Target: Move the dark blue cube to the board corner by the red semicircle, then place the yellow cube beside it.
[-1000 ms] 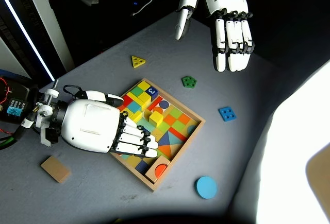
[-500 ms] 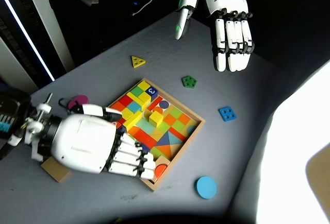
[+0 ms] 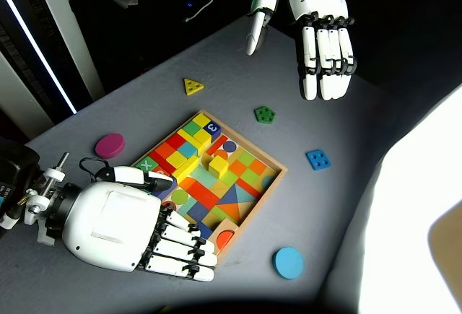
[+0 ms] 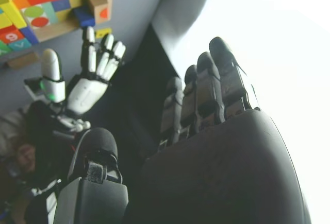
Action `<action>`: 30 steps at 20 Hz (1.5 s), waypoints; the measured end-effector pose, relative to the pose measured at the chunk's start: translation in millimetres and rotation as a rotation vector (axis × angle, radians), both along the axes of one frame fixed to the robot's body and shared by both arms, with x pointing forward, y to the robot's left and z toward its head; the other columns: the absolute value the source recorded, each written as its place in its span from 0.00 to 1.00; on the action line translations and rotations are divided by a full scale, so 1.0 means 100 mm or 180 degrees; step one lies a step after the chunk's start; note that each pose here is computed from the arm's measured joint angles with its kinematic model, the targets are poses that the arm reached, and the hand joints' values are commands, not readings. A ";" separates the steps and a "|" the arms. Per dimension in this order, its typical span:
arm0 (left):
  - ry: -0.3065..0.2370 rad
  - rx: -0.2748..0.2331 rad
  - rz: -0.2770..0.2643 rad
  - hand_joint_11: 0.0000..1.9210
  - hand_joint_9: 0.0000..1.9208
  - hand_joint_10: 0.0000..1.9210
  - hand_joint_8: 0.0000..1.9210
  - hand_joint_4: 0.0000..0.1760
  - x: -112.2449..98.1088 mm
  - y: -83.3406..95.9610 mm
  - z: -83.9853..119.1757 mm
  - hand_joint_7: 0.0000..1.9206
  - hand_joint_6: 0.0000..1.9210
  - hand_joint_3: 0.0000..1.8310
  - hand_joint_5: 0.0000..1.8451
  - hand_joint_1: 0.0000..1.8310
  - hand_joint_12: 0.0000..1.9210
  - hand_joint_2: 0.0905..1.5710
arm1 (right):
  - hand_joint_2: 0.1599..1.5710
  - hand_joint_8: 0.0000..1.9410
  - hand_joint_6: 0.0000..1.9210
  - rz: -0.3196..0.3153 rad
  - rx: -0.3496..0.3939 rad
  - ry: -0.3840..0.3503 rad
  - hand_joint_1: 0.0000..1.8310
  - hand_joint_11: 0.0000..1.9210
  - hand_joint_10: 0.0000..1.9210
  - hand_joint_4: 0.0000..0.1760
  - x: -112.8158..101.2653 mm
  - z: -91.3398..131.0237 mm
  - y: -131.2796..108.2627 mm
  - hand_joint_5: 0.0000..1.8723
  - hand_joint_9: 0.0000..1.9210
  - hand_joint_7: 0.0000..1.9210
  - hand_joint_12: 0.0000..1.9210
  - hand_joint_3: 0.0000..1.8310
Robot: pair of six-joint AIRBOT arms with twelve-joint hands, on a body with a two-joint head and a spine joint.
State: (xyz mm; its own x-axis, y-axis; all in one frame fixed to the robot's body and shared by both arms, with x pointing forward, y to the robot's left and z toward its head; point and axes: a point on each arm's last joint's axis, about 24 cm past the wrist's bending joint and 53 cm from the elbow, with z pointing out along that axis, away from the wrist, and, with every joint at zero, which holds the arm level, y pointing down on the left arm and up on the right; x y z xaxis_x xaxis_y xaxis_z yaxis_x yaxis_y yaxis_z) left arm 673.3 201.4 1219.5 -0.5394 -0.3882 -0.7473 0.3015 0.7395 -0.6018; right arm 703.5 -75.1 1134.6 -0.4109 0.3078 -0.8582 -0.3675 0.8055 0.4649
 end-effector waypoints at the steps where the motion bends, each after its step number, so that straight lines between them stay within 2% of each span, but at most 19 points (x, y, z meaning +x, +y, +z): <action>1: 0.0000 0.0000 0.0000 0.00 0.06 0.00 0.00 0.21 0.00 0.00 0.00 0.05 0.00 0.00 0.05 0.02 0.28 0.81 | 0.72 0.00 0.02 -0.0001 0.0004 0.0000 0.00 0.00 0.00 0.00 0.00 0.00 0.00 0.35 0.00 0.10 0.00 0.00; 3: 0.0001 0.0000 -0.0001 0.00 0.06 0.00 0.00 0.27 0.00 0.00 0.00 0.04 0.00 0.00 0.05 0.00 0.28 0.81 | 0.72 0.00 0.02 0.0003 0.0061 0.0016 0.00 0.00 0.00 0.00 0.01 0.05 0.02 0.34 0.00 0.10 0.00 0.00; 4: -0.0001 0.0000 0.0001 0.00 0.06 0.00 0.00 0.26 0.00 0.00 0.00 0.04 0.00 0.00 0.05 0.01 0.28 0.82 | 0.72 0.00 0.02 0.0013 0.0096 0.0016 0.00 0.00 0.00 0.00 0.02 0.09 0.04 0.34 0.00 0.11 0.00 0.00; 6: 0.0001 0.0000 -0.0001 0.00 0.05 0.00 0.00 0.31 0.00 0.00 0.00 0.04 0.00 0.00 0.06 0.02 0.26 0.81 | 0.72 0.00 0.02 0.0021 0.0215 -0.0020 0.00 0.00 0.00 0.00 0.03 0.27 0.07 0.34 0.00 0.10 0.00 0.00; 9: 0.0000 0.0000 0.0000 0.00 0.05 0.00 0.00 0.30 0.00 0.00 0.00 0.05 0.00 0.00 0.06 0.02 0.26 0.81 | 0.72 0.00 0.01 0.0026 0.0349 -0.0137 0.00 0.00 0.00 0.00 0.02 0.53 0.12 0.33 0.00 0.09 0.00 0.00; 11: 0.0001 0.0000 -0.0001 0.00 0.05 0.00 0.00 0.27 0.00 0.00 0.00 0.05 0.00 0.00 0.05 0.03 0.26 0.81 | 0.72 0.00 0.02 0.0072 0.0415 -0.0128 0.00 0.00 0.00 0.00 -0.03 0.58 0.20 0.34 0.00 0.09 0.00 0.00; 14: 0.0000 0.0000 0.0000 0.00 0.06 0.00 0.00 0.25 0.00 0.00 0.00 0.05 0.00 0.00 0.05 0.02 0.27 0.81 | 0.72 0.01 0.01 0.0258 0.0461 -0.0067 0.00 0.00 0.00 0.00 -0.19 0.57 0.46 0.34 0.00 0.10 0.00 0.00; 17: 0.0000 0.0001 -0.0001 0.00 0.06 0.00 0.00 0.23 0.00 0.00 0.00 0.05 0.00 0.00 0.05 0.02 0.28 0.82 | 0.72 0.00 0.01 0.0519 0.0480 -0.0001 0.00 0.00 0.00 0.00 -0.38 0.51 0.86 0.34 0.00 0.09 0.00 0.00; 21: 0.0001 0.0000 -0.0001 0.00 0.05 0.00 0.00 0.28 0.00 0.00 0.00 0.04 0.00 0.00 0.05 0.02 0.26 0.81 | 0.72 0.00 0.01 0.0751 0.0493 0.0041 0.00 0.00 0.00 0.00 -0.55 0.44 1.25 0.35 0.00 0.10 0.00 0.00; 22: 0.0001 0.0000 -0.0001 0.00 0.04 0.00 0.00 0.30 0.00 0.00 0.00 0.04 0.00 0.00 0.06 0.05 0.24 0.81 | 0.72 0.00 0.01 0.0768 0.0497 0.0045 0.00 0.00 0.00 0.00 -0.56 0.44 1.29 0.34 0.00 0.09 0.00 0.00; 26: 0.0000 0.0000 0.0000 0.00 0.04 0.00 0.00 0.29 0.00 0.00 0.00 0.05 0.00 0.00 0.06 0.04 0.23 0.81 | 0.72 0.00 0.01 0.0772 0.0471 0.0076 0.00 0.00 0.00 0.00 -0.55 0.34 1.34 0.34 0.00 0.08 0.00 0.00; 30: 0.0001 0.0000 -0.0001 0.00 0.04 0.00 0.00 0.24 0.00 0.00 0.00 0.04 0.00 0.00 0.06 0.02 0.25 0.82 | 0.72 0.00 0.01 0.0677 0.0431 0.0142 0.00 0.00 0.00 0.00 -0.44 0.20 1.24 0.35 0.00 0.09 0.00 0.00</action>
State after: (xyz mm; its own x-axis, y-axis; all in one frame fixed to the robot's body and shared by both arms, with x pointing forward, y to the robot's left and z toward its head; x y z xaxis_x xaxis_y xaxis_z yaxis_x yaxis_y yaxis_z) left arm 673.3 201.3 1219.4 -0.5396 -0.3880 -0.7472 0.3016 0.7394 -0.6019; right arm 659.7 49.2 1154.5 -0.5152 0.3213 -0.7946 -0.4989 0.6414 0.5829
